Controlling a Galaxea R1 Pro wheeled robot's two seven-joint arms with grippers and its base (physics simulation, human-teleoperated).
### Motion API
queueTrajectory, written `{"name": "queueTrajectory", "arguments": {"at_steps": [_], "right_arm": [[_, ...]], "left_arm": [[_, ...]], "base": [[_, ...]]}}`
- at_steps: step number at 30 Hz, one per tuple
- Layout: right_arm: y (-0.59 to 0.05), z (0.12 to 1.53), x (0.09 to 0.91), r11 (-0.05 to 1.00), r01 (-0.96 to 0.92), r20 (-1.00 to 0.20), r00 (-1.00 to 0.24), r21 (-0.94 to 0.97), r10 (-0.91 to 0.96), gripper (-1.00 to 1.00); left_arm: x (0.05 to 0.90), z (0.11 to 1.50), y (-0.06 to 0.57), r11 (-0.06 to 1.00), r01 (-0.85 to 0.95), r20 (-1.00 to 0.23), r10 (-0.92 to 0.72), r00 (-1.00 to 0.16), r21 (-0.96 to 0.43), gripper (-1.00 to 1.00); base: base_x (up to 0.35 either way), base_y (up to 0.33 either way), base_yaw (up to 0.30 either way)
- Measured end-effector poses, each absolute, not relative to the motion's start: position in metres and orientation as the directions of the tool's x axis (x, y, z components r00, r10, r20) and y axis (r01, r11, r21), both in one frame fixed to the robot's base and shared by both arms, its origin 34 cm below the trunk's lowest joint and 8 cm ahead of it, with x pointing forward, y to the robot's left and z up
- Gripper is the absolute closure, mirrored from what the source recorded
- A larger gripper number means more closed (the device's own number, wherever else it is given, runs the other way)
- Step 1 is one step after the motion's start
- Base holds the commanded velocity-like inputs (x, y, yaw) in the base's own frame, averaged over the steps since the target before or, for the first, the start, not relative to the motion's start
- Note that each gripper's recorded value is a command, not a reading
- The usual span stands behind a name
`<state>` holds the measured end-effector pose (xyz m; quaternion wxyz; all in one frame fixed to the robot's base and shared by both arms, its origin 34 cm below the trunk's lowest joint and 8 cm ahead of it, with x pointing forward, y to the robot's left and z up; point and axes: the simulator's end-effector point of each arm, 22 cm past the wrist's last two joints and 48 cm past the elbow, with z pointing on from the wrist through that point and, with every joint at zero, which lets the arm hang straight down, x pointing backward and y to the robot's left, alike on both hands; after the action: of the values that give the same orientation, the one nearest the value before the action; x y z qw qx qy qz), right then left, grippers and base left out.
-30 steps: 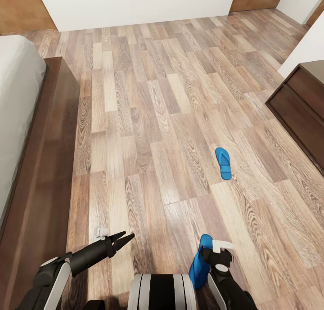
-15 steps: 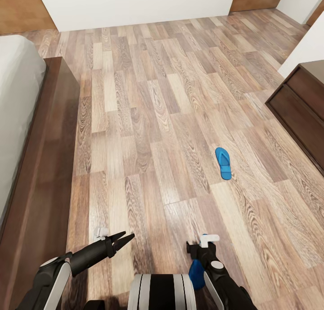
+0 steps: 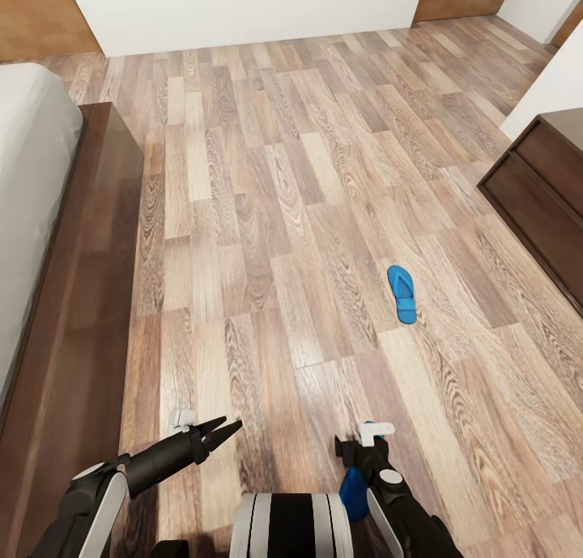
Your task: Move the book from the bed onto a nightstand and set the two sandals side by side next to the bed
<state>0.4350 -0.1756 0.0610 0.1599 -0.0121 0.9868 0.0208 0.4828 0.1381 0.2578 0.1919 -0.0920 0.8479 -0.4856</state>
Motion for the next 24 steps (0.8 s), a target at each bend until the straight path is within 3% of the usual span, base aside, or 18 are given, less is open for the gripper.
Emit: {"name": "queueTrajectory", "arguments": {"at_steps": [11,24], "right_arm": [[-0.180,0.053,0.404,0.999,-0.035,-0.174,-0.984,0.030,-0.029,-1.00],[-0.180,0.056,0.411,0.999,-0.032,-0.173,-0.984,0.030,-0.027,-1.00]], "left_arm": [[0.480,0.255,0.138,0.512,0.020,-0.227,-0.344,-0.911,-0.859,-1.00],[0.480,0.254,0.139,0.514,0.018,-0.225,-0.344,-0.912,-0.858,-1.00]], "base": [[0.000,0.000,0.000],[0.000,0.000,0.000]]}}
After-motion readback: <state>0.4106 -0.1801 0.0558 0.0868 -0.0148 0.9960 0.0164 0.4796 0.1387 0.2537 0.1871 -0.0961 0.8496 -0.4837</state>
